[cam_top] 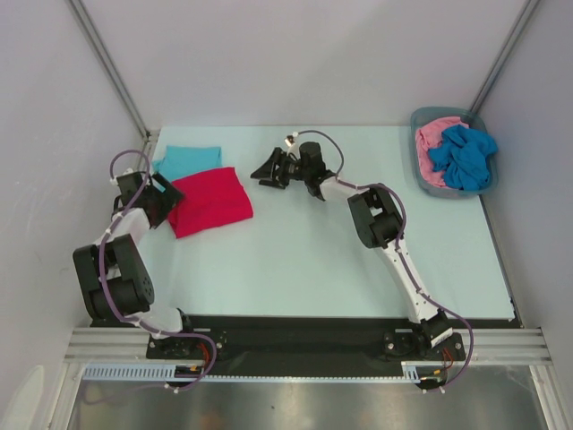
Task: Fold and stack the t-shirts
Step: Neatly place the folded tshirt to the corner
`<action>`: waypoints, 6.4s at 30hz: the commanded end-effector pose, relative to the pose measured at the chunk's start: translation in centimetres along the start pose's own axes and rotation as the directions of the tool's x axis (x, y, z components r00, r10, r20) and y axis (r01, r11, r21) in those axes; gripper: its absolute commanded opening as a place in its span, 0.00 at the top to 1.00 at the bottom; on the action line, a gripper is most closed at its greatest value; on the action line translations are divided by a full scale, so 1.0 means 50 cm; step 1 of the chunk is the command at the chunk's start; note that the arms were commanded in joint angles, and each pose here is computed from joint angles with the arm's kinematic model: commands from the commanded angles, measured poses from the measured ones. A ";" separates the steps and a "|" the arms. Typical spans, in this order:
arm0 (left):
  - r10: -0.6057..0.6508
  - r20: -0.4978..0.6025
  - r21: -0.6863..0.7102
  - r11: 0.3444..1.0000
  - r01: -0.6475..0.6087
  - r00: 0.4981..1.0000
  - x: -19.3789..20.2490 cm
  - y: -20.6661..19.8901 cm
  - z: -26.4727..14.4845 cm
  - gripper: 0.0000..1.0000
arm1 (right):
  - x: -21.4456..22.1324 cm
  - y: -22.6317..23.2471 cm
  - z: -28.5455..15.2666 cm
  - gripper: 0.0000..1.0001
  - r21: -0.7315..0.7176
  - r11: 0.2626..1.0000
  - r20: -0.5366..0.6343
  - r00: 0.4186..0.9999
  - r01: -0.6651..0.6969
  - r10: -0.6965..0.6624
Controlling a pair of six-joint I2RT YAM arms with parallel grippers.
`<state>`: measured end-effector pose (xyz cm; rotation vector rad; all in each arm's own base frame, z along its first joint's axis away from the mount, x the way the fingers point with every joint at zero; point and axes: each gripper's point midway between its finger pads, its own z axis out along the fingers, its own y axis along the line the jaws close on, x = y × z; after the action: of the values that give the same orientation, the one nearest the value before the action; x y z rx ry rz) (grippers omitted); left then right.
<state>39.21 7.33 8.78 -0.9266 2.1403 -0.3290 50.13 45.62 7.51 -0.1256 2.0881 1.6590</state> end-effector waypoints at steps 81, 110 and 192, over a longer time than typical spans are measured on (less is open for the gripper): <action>-0.020 -0.011 0.140 0.990 0.022 1.000 0.009 -0.063 0.083 0.08 | -0.019 0.036 0.148 0.29 0.038 0.999 0.187 0.982 -0.031 0.023; -0.025 0.003 0.174 0.984 0.024 1.000 -0.015 -0.085 0.094 0.21 | 0.045 0.009 0.148 0.87 0.041 0.998 0.123 0.991 -0.051 0.045; 0.033 0.255 -0.174 0.985 0.012 0.966 -0.268 -0.018 0.055 0.17 | -0.035 0.166 0.082 0.34 -0.184 0.982 0.120 0.992 0.050 -0.028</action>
<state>47.74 16.29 11.02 -1.0160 2.0471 -0.0118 49.89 51.87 7.56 -0.0011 1.9661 1.7977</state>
